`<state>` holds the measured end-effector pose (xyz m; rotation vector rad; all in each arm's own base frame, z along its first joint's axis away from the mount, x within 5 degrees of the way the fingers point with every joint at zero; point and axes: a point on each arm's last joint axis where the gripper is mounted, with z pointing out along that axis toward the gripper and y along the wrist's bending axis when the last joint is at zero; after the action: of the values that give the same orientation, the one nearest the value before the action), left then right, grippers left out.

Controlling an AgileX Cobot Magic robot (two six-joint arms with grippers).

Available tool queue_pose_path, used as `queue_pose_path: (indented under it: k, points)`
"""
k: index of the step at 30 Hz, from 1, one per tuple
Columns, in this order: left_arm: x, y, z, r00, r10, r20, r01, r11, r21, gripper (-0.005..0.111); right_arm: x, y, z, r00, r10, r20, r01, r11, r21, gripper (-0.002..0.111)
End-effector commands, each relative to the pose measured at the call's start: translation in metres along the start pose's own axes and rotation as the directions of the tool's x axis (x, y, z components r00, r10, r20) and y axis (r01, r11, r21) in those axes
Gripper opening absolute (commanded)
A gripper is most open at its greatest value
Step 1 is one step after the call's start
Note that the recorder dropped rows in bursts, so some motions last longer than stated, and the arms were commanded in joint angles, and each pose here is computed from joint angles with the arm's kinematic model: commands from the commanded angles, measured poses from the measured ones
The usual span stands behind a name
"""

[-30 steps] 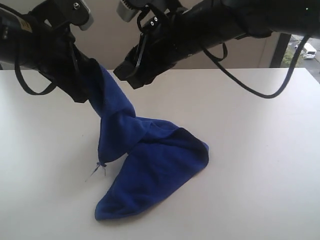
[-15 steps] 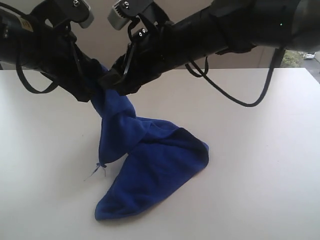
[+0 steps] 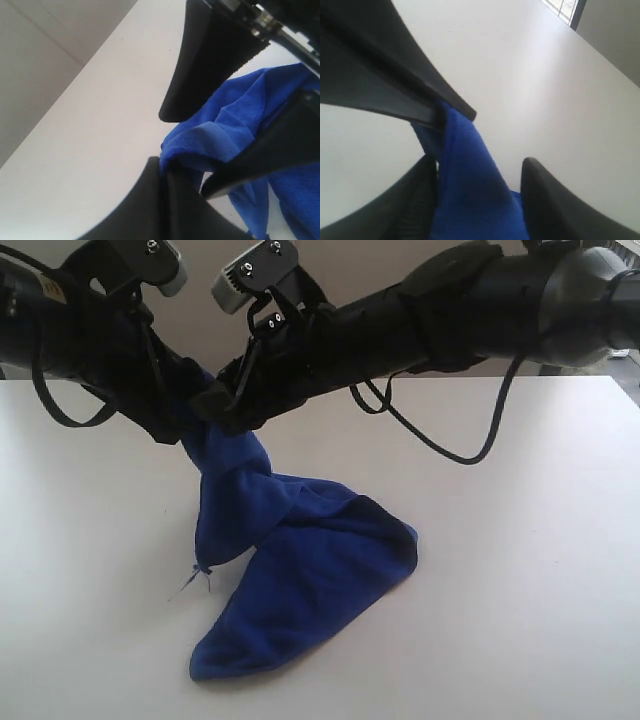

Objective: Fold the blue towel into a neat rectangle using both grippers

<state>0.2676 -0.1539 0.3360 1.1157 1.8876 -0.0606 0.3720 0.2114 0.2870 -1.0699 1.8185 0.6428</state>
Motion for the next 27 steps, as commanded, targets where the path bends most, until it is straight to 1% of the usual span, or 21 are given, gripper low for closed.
queue_pose_path:
  k: [1,2,4,5,8,10,12,16,17,19,21,24,27]
  points:
    - [-0.002,0.000,-0.004,1.000,-0.016,0.014,0.016,1.000,0.001,0.000,-0.002,-0.002,0.001,0.999,-0.006,0.039,0.006,1.000,0.003,0.026]
    - [-0.002,0.000,-0.004,1.000,-0.016,0.014,0.016,1.000,0.001,0.000,-0.002,-0.002,0.001,0.999,-0.010,0.041,0.010,1.000,0.003,0.018]
    - [-0.002,0.001,-0.004,1.000,-0.003,0.011,0.004,1.000,-0.002,0.000,-0.003,-0.005,0.000,0.999,-0.025,0.035,0.023,0.999,0.046,0.002]
    - [-0.002,0.001,-0.004,1.000,0.013,0.008,-0.013,1.000,-0.006,0.000,-0.003,-0.010,-0.004,0.999,-0.041,0.030,0.038,0.995,0.094,0.000]
    - [0.000,0.003,-0.004,0.996,0.092,-0.013,-0.092,0.995,-0.026,0.000,-0.010,-0.021,-0.022,0.997,-0.077,0.003,0.075,0.973,0.218,0.000]
    - [0.000,0.004,-0.004,0.994,0.110,-0.020,-0.111,0.993,-0.034,0.007,-0.016,-0.027,-0.040,0.994,-0.108,-0.019,0.109,0.951,0.290,0.000]
    - [0.001,0.004,-0.004,0.993,0.118,-0.023,-0.119,0.992,-0.037,0.018,-0.025,-0.031,-0.062,0.988,-0.151,-0.040,0.155,0.922,0.356,0.000]
    - [0.000,0.004,-0.004,0.993,0.118,-0.022,-0.119,0.992,-0.038,0.049,-0.043,-0.031,-0.108,0.982,-0.186,-0.037,0.183,0.876,0.447,0.000]
    - [0.000,0.004,-0.004,0.993,0.118,-0.022,-0.119,0.992,-0.038,0.055,-0.048,-0.030,-0.119,0.980,-0.194,-0.031,0.186,0.867,0.461,0.000]
    - [0.000,0.004,-0.004,0.995,0.095,-0.020,-0.096,0.995,-0.034,0.061,-0.056,-0.024,-0.137,0.977,-0.214,-0.020,0.197,0.859,0.472,0.000]
    - [0.001,0.003,-0.001,0.998,0.067,-0.022,-0.067,0.997,-0.028,0.063,-0.063,-0.014,-0.152,0.970,-0.241,-0.017,0.221,0.857,0.466,0.000]
    - [0.006,0.000,0.011,0.999,0.015,-0.047,-0.015,1.000,0.000,0.063,-0.071,0.000,-0.171,0.956,-0.290,-0.031,0.271,0.844,0.463,0.000]
    - [0.013,-0.005,0.032,0.994,-0.047,-0.094,0.051,0.998,0.044,0.063,-0.078,0.012,-0.191,0.947,-0.316,-0.055,0.301,0.821,0.485,0.000]
